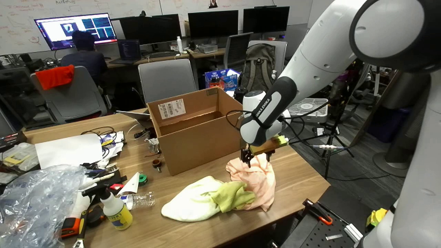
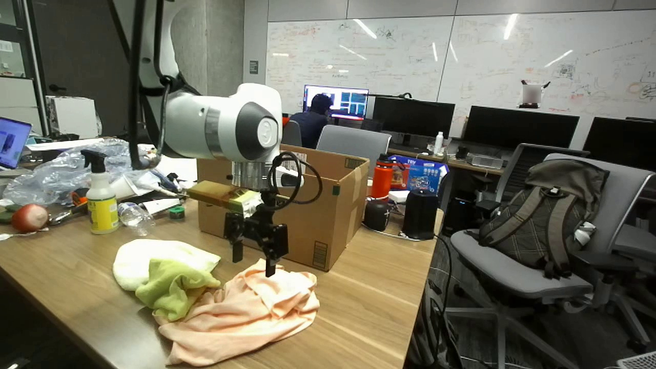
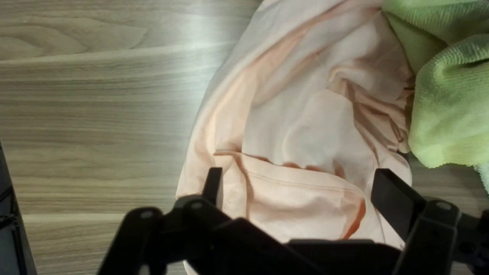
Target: Put the shirts and towels in the box respectively one at a time
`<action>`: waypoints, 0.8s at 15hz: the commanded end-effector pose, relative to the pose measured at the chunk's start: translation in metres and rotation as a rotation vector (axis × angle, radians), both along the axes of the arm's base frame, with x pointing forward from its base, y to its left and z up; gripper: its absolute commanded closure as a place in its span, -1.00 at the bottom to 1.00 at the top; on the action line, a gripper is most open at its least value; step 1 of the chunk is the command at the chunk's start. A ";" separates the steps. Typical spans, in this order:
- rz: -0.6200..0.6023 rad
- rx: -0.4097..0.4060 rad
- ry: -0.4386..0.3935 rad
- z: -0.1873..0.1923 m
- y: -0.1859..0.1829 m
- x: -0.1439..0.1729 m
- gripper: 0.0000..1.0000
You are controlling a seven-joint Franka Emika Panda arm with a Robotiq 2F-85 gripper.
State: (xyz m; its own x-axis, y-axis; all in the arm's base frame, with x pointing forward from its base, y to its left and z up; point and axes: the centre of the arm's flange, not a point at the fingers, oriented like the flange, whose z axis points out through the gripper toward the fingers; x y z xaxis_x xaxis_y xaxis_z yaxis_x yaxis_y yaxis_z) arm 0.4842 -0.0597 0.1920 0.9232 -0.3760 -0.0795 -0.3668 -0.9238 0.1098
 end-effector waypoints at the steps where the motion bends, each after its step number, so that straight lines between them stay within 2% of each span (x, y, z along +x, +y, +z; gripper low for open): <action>1: -0.013 0.042 -0.025 -0.016 -0.009 0.009 -1.00; 12: -0.053 0.085 0.025 -0.076 -0.014 -0.009 -1.00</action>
State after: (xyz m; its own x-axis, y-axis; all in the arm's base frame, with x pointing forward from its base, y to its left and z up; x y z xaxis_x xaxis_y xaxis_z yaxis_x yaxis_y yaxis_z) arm 0.4730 -0.0711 0.1318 0.8960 -0.4223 -0.1371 -0.4176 -0.9065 0.0627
